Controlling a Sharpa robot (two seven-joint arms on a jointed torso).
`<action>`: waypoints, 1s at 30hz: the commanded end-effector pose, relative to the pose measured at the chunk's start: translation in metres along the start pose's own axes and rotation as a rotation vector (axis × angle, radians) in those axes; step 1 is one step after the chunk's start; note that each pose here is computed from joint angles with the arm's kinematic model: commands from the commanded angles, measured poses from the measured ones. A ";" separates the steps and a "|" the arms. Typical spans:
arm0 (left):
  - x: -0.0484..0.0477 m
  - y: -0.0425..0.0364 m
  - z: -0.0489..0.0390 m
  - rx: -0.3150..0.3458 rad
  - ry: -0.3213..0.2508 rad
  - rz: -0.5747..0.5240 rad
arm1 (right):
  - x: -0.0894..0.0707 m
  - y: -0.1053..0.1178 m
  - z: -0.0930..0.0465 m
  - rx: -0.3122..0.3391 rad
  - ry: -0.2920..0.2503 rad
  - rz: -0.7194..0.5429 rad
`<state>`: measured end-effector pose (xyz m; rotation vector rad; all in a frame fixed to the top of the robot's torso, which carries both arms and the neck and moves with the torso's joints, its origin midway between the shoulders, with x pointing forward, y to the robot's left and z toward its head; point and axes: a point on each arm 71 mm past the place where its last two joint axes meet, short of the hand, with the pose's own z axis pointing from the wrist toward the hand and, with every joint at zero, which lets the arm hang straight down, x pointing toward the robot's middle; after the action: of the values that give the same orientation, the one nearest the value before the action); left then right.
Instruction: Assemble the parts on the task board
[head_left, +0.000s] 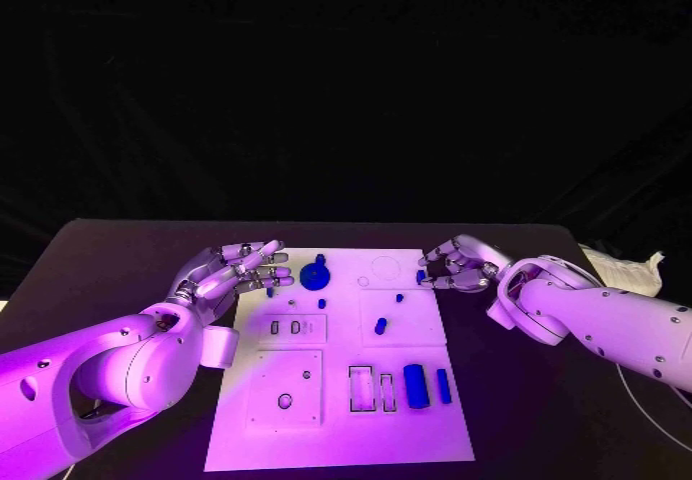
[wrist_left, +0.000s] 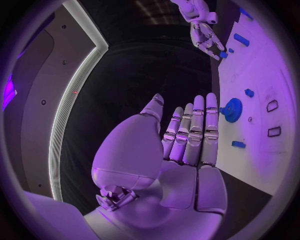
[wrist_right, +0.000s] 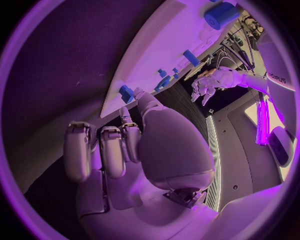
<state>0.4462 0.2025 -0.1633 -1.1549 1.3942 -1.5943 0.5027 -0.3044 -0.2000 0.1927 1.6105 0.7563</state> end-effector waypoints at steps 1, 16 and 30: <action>0.0023 -0.0007 0.0002 0.007 0.021 -0.011 | 0.004 0.000 0.001 -0.006 0.019 -0.013; 0.0028 -0.0007 0.0001 0.006 0.022 -0.012 | 0.009 0.001 0.005 -0.003 0.033 -0.014; 0.0028 -0.0007 -0.0001 0.005 0.022 -0.012 | 0.010 -0.002 0.007 0.010 0.033 -0.016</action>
<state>0.4459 0.2022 -0.1633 -1.1556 1.3959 -1.5953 0.5077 -0.2991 -0.2081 0.1858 1.6293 0.7474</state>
